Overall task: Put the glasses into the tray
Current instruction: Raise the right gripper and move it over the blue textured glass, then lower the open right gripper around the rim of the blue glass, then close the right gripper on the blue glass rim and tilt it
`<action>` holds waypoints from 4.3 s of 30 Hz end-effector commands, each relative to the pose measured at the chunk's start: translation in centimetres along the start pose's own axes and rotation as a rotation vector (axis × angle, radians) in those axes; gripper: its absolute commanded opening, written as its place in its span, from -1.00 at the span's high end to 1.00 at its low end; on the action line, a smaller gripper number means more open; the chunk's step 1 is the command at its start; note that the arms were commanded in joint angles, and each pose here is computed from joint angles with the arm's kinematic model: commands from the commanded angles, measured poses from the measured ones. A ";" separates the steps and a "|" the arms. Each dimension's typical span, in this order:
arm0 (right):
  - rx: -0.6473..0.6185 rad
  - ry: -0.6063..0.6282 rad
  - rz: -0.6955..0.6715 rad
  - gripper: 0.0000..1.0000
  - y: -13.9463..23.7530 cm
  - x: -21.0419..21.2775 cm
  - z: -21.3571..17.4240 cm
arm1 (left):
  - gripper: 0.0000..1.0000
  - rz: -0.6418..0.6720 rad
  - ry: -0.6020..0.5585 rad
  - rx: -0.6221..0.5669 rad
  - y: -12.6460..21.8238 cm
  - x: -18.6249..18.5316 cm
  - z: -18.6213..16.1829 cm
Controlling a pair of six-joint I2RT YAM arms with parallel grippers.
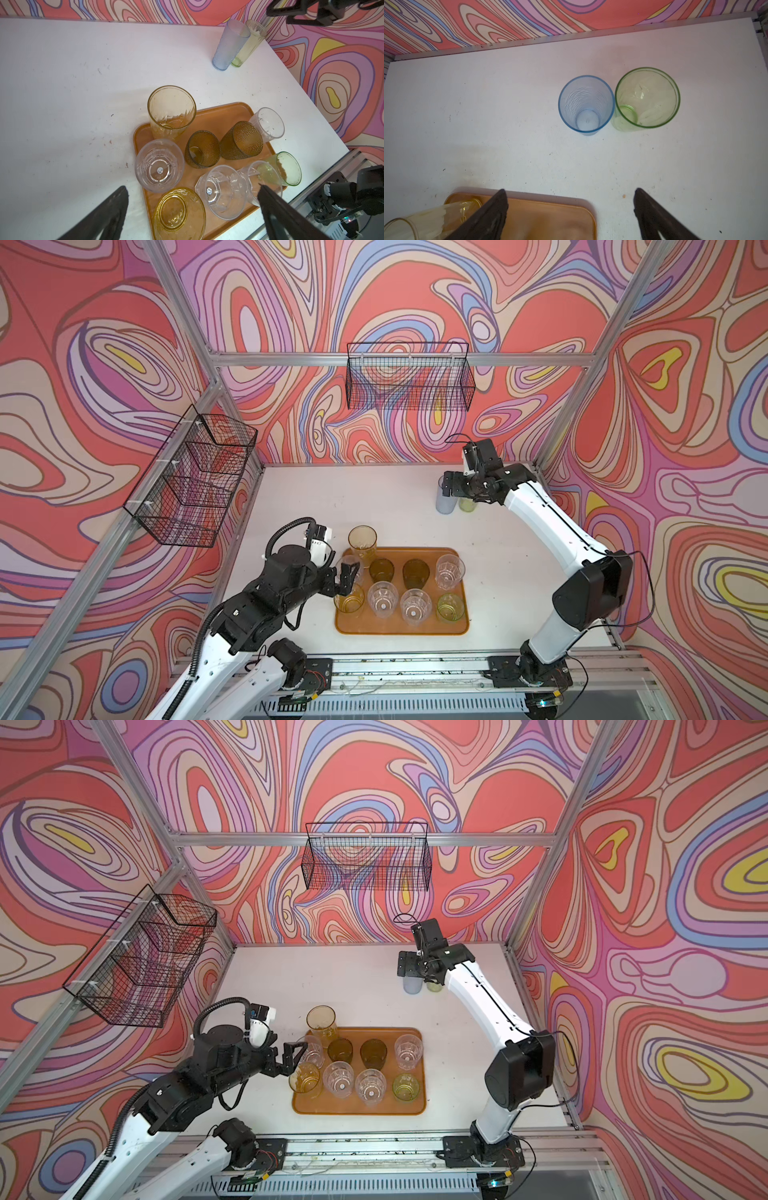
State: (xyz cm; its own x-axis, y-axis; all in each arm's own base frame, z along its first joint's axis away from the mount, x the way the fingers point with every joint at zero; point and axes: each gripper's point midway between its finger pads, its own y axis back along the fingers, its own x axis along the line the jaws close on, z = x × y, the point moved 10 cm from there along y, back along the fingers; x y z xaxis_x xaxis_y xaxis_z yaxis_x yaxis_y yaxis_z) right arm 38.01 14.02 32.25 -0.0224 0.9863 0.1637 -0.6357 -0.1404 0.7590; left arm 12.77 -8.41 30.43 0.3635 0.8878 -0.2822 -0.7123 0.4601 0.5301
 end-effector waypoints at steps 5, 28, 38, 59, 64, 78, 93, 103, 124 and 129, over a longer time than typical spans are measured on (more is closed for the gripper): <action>0.044 0.065 0.011 -0.72 -3.2 0.9 1.4 | -1.00 -0.010 -0.028 -0.066 0.8 0.3 -0.5; 0.098 0.163 -0.047 0.05 -9.9 1.2 1.2 | -1.00 0.047 -0.011 -0.060 1.0 1.0 -1.4; 0.106 0.188 -0.049 0.17 -11.8 1.3 1.3 | -1.00 0.060 -0.012 -0.047 0.8 1.1 -1.4; 0.138 0.192 -0.047 0.44 -13.9 1.5 0.7 | -1.00 0.073 -0.010 -0.048 0.9 1.2 -1.4; 0.146 0.178 -0.022 0.47 -13.8 1.7 0.8 | -1.00 0.079 -0.009 -0.049 0.9 1.2 -1.4; 0.171 0.169 -0.014 0.60 -13.9 1.7 0.4 | -1.00 0.082 -0.009 -0.050 0.9 1.3 -1.4; 0.187 0.142 0.015 0.73 -13.7 1.8 -0.1 | -1.00 0.084 -0.008 -0.050 0.9 1.3 -1.4; 0.195 0.063 0.108 0.80 -13.0 2.3 -0.7 | -1.00 0.082 -0.007 -0.053 1.0 1.3 -1.4; 0.182 0.032 0.190 0.90 -10.8 4.5 -0.9 | -1.00 0.082 -0.007 -0.056 1.1 1.3 -1.4; 0.172 0.035 0.217 0.97 -9.8 5.3 -1.0 | -1.00 0.083 -0.007 -0.058 1.1 1.3 -1.4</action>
State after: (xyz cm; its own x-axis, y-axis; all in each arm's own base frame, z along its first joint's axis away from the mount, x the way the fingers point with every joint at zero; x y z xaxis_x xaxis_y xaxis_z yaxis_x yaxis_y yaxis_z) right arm 44.62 20.35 23.58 -0.1600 0.9452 0.2845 -0.4779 -0.3264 0.8155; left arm 11.78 -7.05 29.58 0.3214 0.9164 -0.2386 -0.7673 0.3997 0.5015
